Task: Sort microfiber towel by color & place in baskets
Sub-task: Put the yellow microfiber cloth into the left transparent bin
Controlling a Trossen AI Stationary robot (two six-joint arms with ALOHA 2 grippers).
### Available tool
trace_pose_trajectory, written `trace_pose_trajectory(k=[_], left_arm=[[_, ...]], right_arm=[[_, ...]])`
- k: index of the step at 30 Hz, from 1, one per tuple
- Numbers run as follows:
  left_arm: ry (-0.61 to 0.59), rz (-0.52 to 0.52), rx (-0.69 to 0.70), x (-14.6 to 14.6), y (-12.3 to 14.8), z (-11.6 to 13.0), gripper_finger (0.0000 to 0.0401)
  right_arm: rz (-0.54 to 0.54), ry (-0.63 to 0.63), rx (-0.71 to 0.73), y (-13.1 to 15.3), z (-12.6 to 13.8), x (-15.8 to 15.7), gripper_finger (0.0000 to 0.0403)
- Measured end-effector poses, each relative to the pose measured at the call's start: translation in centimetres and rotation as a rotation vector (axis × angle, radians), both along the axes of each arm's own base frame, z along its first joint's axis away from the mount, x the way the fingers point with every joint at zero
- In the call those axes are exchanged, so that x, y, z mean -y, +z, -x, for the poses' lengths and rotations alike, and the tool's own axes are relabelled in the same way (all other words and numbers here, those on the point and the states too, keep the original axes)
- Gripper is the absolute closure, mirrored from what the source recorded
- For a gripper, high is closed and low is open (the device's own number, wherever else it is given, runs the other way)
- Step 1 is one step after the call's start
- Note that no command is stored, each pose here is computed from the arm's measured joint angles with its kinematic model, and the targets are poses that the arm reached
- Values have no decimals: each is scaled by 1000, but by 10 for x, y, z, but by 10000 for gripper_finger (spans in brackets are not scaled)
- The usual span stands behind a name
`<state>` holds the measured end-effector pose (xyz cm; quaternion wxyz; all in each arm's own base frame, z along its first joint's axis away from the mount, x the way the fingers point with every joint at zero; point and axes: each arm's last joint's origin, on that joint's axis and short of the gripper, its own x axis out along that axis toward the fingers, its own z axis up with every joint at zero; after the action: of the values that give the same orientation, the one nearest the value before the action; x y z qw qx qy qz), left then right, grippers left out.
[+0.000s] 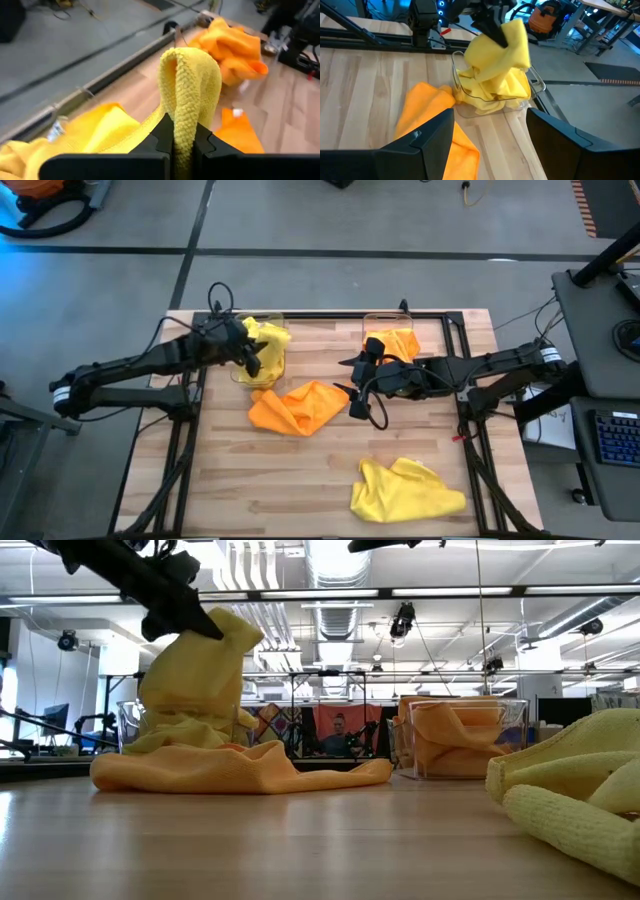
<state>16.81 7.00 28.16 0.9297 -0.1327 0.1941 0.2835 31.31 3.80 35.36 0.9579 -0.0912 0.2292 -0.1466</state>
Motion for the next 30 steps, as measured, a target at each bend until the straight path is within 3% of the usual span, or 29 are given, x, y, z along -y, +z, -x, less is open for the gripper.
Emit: trace_pose_trajectory(k=[12, 30], left_arm=[[-11, 45, -69, 0, -12, -1, 401], [171, 21, -142, -3, -41, 6, 401]], right_arm=[[-1, 0, 0, 0, 0, 0, 158], [-9, -4, 3, 0, 0, 0, 158]])
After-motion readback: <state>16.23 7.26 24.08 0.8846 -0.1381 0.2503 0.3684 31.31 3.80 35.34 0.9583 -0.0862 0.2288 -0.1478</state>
